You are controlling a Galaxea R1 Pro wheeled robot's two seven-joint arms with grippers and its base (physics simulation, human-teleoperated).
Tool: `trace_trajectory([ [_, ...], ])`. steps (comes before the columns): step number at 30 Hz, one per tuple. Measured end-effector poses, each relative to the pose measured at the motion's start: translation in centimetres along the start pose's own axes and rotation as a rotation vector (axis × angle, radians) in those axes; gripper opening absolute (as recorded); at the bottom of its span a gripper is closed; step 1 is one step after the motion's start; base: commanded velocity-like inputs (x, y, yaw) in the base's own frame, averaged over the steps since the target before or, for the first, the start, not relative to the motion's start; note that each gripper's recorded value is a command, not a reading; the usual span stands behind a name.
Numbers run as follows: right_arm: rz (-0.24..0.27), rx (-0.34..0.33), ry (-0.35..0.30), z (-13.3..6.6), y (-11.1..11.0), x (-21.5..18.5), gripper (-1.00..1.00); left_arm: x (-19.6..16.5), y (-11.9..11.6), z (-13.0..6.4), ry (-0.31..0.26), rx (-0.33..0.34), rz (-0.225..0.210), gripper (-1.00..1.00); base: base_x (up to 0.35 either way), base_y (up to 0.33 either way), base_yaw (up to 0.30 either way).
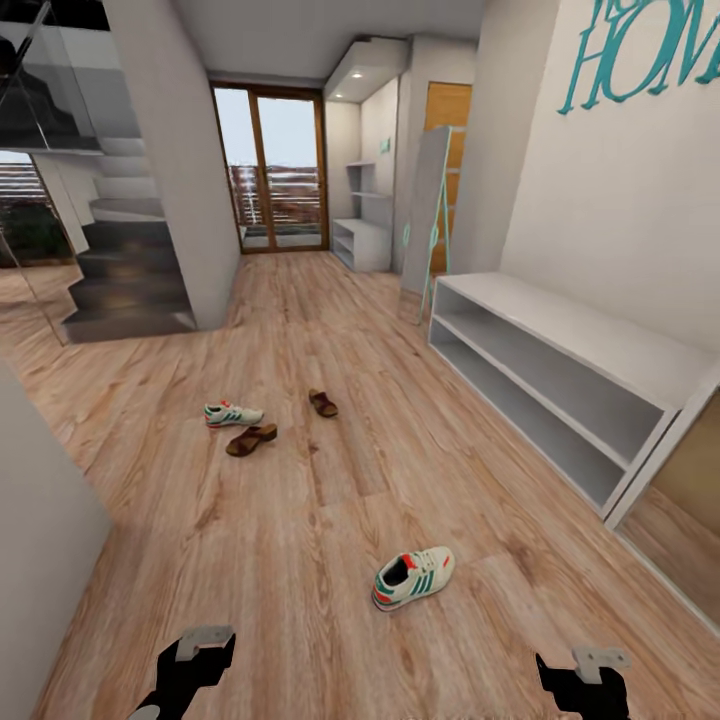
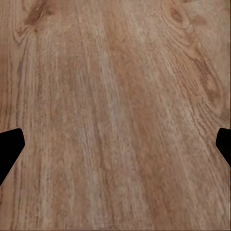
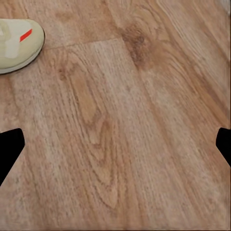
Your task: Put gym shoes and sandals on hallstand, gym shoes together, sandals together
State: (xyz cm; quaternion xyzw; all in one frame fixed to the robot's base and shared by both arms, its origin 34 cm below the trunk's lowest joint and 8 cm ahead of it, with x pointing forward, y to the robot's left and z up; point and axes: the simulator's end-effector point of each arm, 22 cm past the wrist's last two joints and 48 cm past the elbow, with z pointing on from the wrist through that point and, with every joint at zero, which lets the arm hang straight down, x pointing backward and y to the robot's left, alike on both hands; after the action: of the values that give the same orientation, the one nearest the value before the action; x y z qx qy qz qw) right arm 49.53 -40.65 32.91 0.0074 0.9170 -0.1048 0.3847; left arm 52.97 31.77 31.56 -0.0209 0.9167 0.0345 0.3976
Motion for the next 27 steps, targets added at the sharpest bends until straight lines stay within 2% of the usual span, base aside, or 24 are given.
trace_trajectory([
  [15, -0.001, -0.006, 0.001, 0.0, 0.16, 0.04, 1.0, 0.07, 0.12, 0.0, 0.002, -0.002, 0.0, 1.0, 0.006, 0.002, -0.293],
  [27, -0.002, -0.007, 0.006, 0.04, 0.18, 0.3, 1.0, 0.23, 0.13, 0.06, 0.004, -0.002, 0.001, 1.0, 0.172, 0.136, -0.295],
])
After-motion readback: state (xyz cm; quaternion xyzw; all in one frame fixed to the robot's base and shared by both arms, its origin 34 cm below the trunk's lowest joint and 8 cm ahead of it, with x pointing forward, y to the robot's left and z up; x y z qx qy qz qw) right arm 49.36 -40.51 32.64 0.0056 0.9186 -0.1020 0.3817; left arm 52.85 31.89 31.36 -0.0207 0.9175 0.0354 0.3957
